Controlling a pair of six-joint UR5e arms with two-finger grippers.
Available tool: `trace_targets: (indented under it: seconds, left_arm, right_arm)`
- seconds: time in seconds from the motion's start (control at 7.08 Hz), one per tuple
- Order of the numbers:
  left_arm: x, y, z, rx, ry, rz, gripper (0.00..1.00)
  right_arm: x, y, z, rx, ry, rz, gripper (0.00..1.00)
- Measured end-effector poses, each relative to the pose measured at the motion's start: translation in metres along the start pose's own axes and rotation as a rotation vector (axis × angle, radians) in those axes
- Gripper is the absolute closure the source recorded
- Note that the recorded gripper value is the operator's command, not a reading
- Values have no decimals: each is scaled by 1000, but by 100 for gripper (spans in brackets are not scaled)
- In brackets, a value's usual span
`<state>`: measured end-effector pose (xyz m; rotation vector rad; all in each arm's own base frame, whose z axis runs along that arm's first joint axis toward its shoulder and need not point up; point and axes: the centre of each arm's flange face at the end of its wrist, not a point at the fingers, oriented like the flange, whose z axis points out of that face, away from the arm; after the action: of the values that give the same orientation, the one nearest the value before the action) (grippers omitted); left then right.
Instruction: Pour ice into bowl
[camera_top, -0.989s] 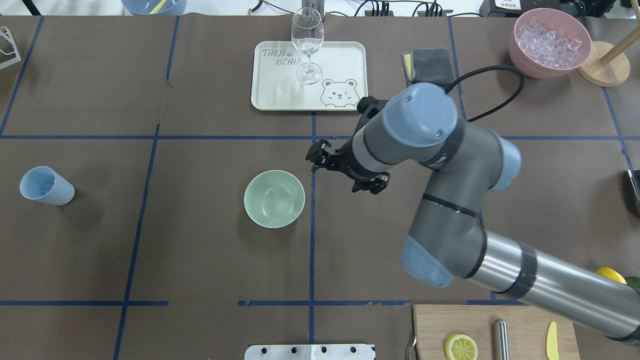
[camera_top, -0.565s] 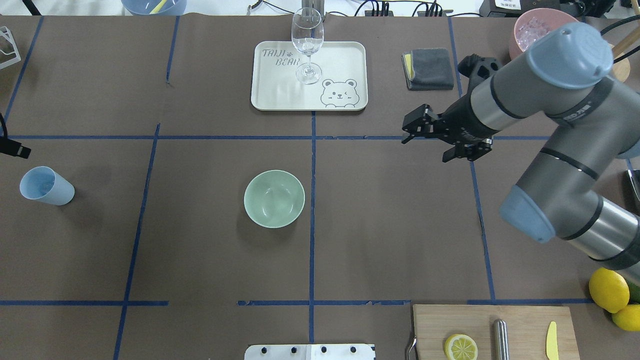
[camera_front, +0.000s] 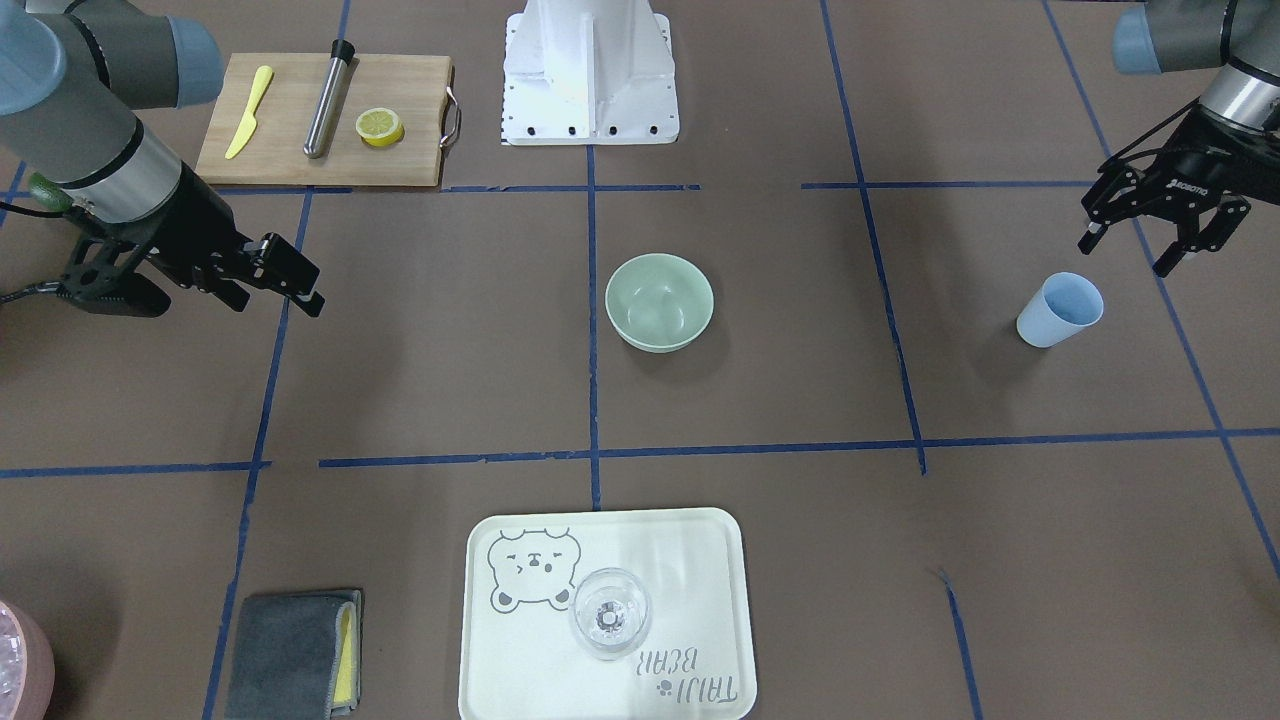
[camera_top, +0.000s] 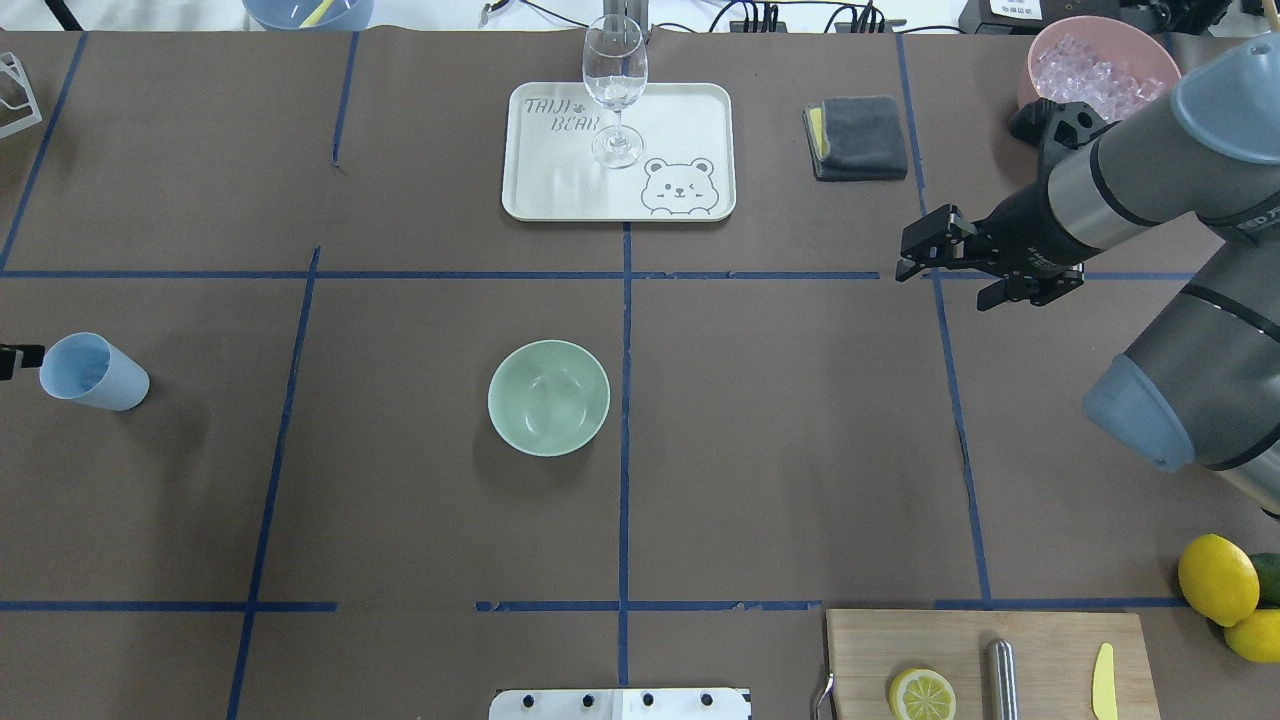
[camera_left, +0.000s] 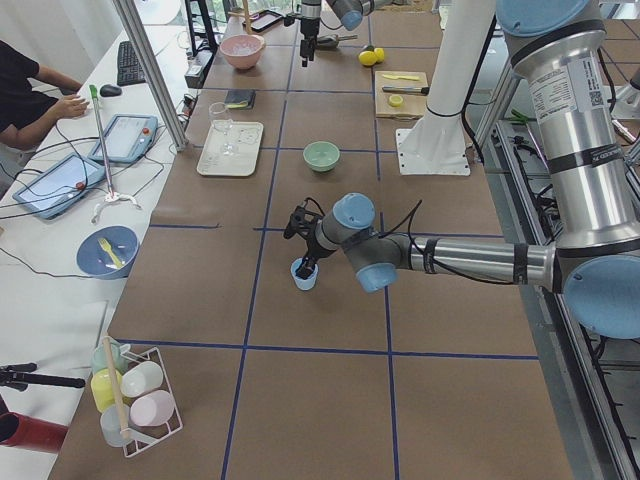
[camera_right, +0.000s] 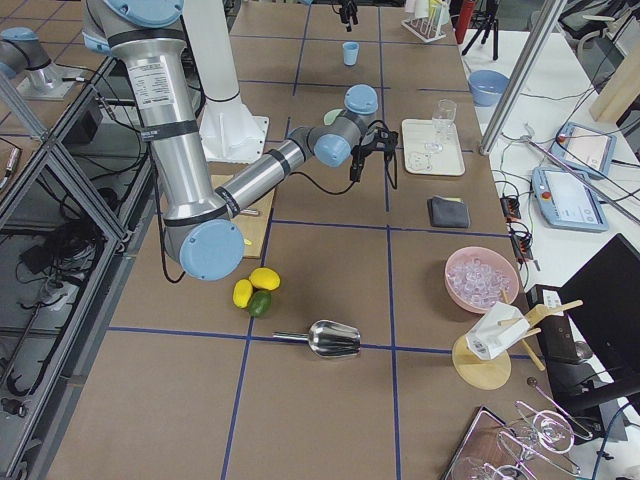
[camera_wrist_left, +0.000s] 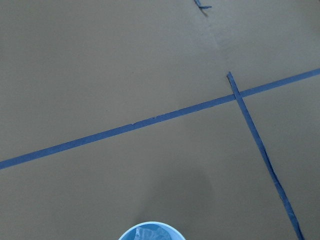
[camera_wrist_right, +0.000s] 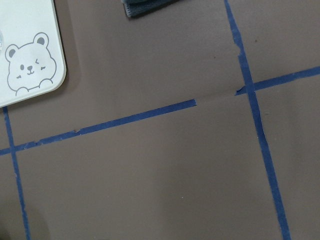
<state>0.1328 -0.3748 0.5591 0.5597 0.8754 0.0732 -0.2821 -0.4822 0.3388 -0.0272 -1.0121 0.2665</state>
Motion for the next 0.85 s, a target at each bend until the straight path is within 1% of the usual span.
trace_targets:
  seconds: [0.14, 0.28, 0.42, 0.57, 0.71, 0.85]
  left_arm:
    - [4, 16, 5, 32, -33, -40, 1]
    - [13, 35, 8, 88, -49, -82, 1]
    - [25, 57, 13, 167, -73, -90, 0]
    - [42, 79, 26, 241, -120, -79, 0]
    - [54, 99, 35, 298, -170, -61, 0]
    - [59, 114, 40, 347, -202, -77, 0]
  right_arm:
    - [4, -1, -2, 5, 2, 1, 0]
    - [5, -1, -4, 9, 2, -2, 0]
    - [6, 1, -8, 14, -1, -5, 0]
    - [8, 4, -12, 18, -4, -7, 0]
    - [10, 7, -14, 19, -4, -8, 0]
    - [11, 8, -15, 20, -4, -7, 0]
